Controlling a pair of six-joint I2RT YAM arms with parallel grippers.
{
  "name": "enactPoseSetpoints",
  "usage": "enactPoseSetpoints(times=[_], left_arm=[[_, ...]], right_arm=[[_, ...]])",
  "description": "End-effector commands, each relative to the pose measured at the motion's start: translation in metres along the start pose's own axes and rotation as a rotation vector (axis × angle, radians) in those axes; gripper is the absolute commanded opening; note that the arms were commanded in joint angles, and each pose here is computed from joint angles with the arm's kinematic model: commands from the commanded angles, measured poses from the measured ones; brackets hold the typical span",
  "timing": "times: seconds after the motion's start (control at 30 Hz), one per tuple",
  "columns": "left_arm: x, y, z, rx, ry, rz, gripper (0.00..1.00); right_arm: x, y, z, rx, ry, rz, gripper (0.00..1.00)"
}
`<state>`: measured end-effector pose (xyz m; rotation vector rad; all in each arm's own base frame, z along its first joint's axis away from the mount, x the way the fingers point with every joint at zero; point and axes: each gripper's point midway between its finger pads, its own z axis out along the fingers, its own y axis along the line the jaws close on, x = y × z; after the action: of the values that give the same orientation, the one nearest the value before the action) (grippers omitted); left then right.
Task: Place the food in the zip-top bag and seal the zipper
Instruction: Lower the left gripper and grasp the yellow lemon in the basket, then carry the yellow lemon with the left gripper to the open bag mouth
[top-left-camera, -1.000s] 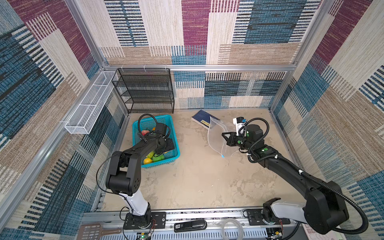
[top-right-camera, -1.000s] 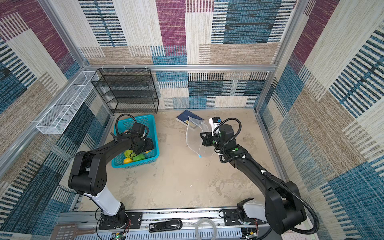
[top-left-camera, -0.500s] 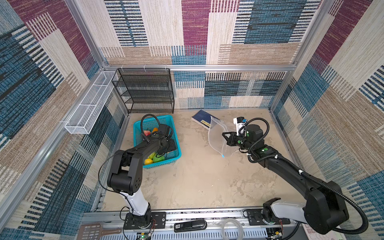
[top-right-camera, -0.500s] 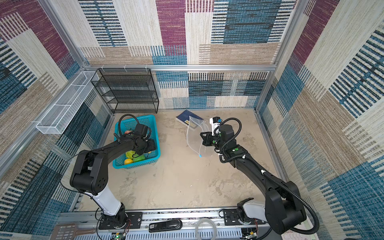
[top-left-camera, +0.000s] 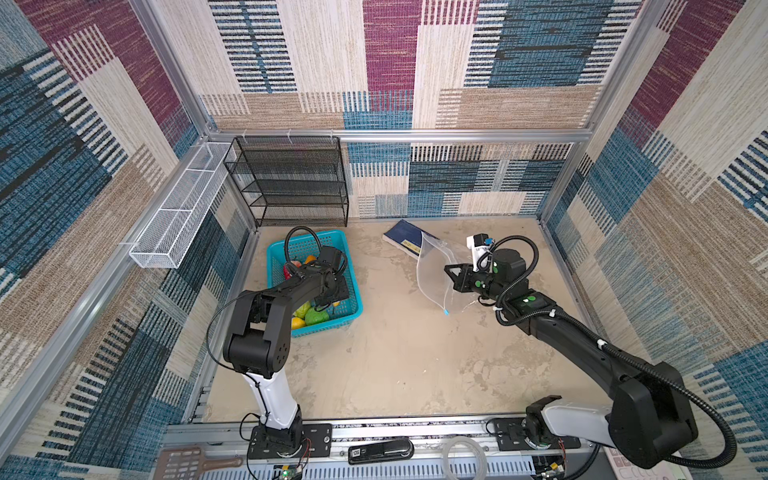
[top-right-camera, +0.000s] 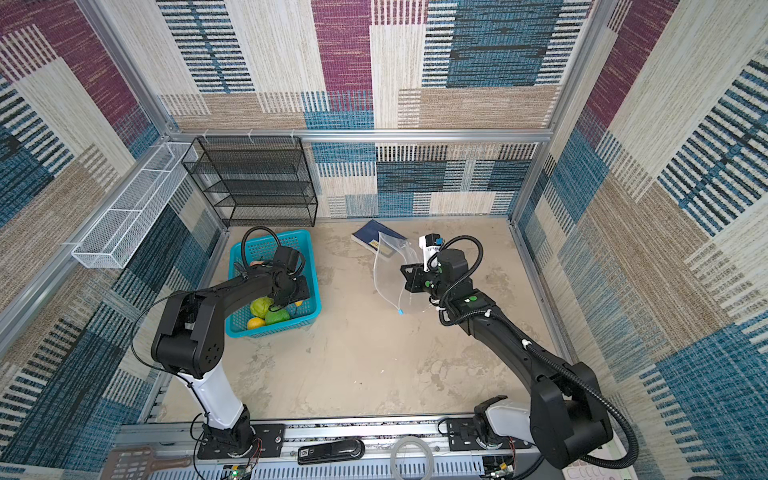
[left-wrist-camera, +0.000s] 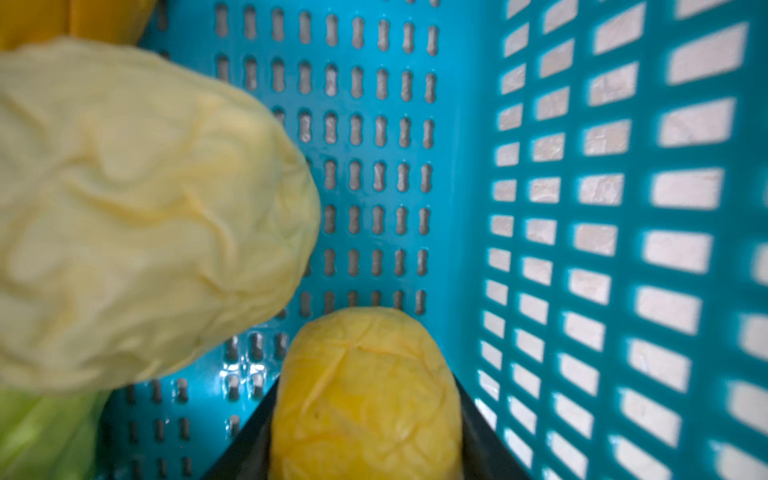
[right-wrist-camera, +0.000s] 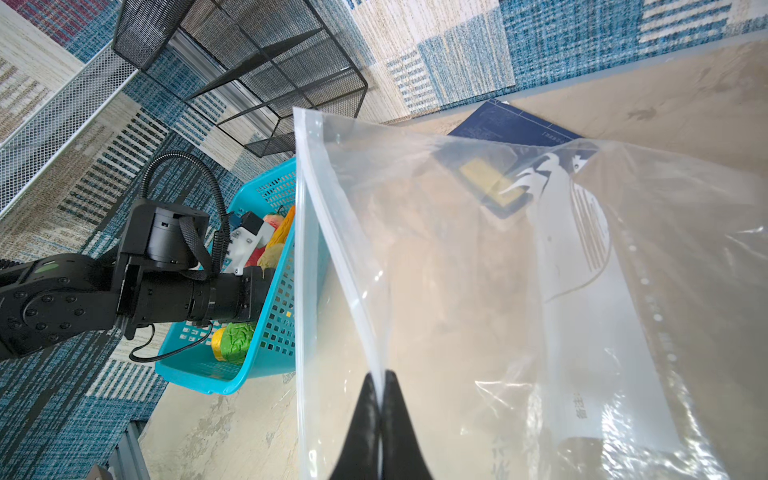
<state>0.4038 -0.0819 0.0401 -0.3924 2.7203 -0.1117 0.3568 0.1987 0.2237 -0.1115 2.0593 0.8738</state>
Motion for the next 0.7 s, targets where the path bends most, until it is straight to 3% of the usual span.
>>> enactPoseSetpoints(times=[0.0, 0.33, 0.5, 0.67], left_arm=[[-0.005, -0.002, -0.005, 0.008, -0.026, 0.019, 0.43], [0.002, -0.015, -0.066, 0.154, -0.097, 0.013, 0.43], [0.006, -0.044, -0.120, 0.330, -0.156, 0.024, 0.43], [0.012, -0.095, -0.177, 0.567, -0.235, 0.058, 0.43]], right_arm=[[-0.004, 0.002, 0.000, -0.004, -0.015, -0.009, 0.00], [-0.005, 0.001, 0.001, -0.003, -0.015, -0.009, 0.00], [-0.005, 0.003, 0.003, -0.017, -0.010, -0.008, 0.00], [-0.003, 0.005, 0.007, -0.033, -0.002, 0.006, 0.00]])
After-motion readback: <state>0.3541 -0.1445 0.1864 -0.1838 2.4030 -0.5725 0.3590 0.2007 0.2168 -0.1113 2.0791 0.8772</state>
